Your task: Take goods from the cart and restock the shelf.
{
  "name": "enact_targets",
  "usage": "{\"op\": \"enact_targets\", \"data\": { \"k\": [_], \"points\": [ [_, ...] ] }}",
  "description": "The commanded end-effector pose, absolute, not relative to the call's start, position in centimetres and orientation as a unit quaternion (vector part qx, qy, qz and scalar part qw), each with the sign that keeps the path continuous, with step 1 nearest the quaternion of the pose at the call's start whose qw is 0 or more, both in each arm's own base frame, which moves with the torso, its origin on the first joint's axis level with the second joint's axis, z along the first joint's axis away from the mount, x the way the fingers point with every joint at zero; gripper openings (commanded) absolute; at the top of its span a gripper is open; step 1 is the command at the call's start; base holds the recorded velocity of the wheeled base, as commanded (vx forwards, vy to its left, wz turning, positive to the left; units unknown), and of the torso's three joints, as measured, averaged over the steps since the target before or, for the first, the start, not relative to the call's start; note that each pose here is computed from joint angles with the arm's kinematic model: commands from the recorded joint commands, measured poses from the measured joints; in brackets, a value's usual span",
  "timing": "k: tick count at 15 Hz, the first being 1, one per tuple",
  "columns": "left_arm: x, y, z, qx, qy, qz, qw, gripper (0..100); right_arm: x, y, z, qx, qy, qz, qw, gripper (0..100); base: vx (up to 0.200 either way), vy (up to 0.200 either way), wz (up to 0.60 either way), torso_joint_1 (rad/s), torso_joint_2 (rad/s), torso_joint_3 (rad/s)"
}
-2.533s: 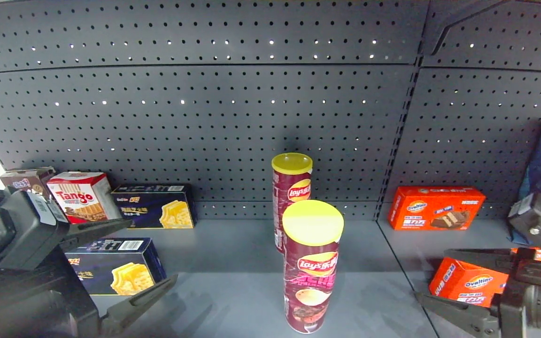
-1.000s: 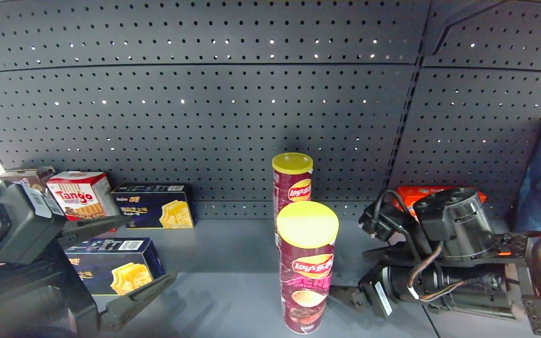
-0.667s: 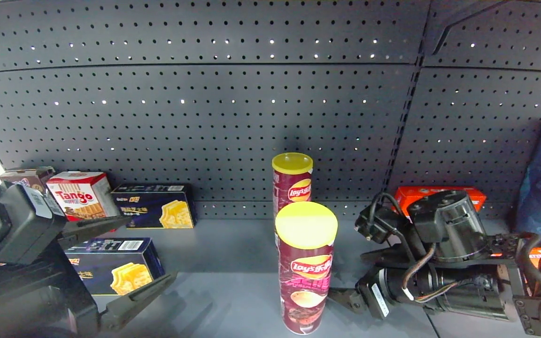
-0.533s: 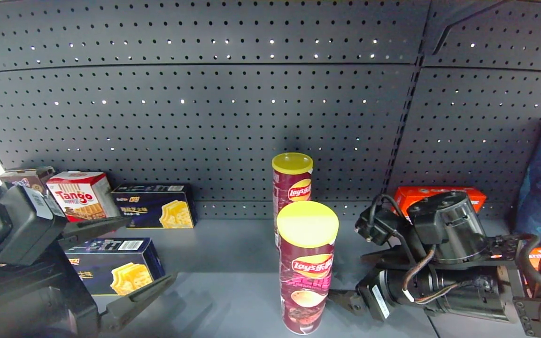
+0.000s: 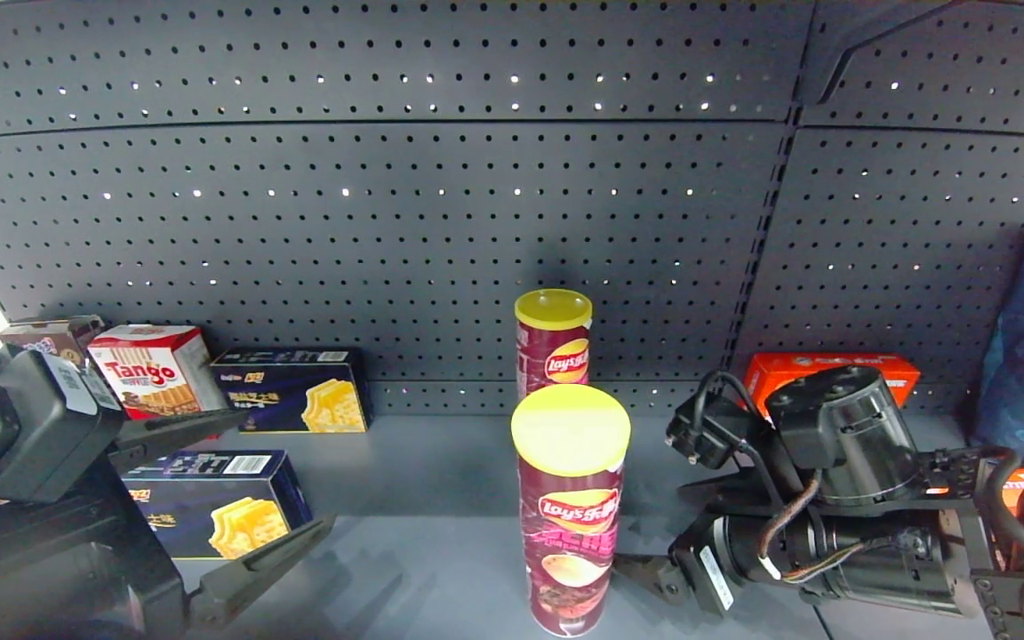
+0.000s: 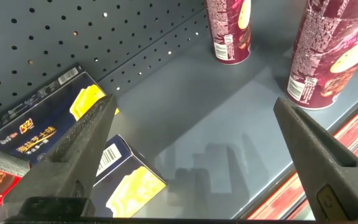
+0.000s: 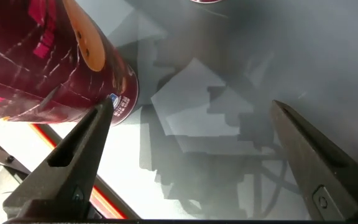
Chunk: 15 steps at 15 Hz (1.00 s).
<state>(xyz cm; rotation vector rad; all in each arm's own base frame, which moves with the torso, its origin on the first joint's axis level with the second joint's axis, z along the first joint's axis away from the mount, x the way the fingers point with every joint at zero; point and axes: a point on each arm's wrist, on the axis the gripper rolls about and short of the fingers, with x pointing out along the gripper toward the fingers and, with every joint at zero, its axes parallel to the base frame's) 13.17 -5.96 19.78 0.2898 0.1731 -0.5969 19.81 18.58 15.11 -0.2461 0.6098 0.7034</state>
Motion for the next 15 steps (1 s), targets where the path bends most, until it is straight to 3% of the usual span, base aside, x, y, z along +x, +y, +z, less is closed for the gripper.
{"op": "enact_targets", "data": {
  "k": [1,15],
  "points": [
    [13.16,-5.96,19.78,0.142,0.085,-0.293,0.942,100,19.64,18.74,15.17,-0.119,0.292,0.342,0.885,100,0.000,0.000,0.00,0.000,0.00,0.000],
    [13.10,-5.93,19.67,0.133,0.089,-0.292,0.943,100,19.99,19.19,14.27,-0.126,0.305,0.342,0.880,100,0.000,0.000,0.00,0.000,0.00,0.000]
  ]
}}
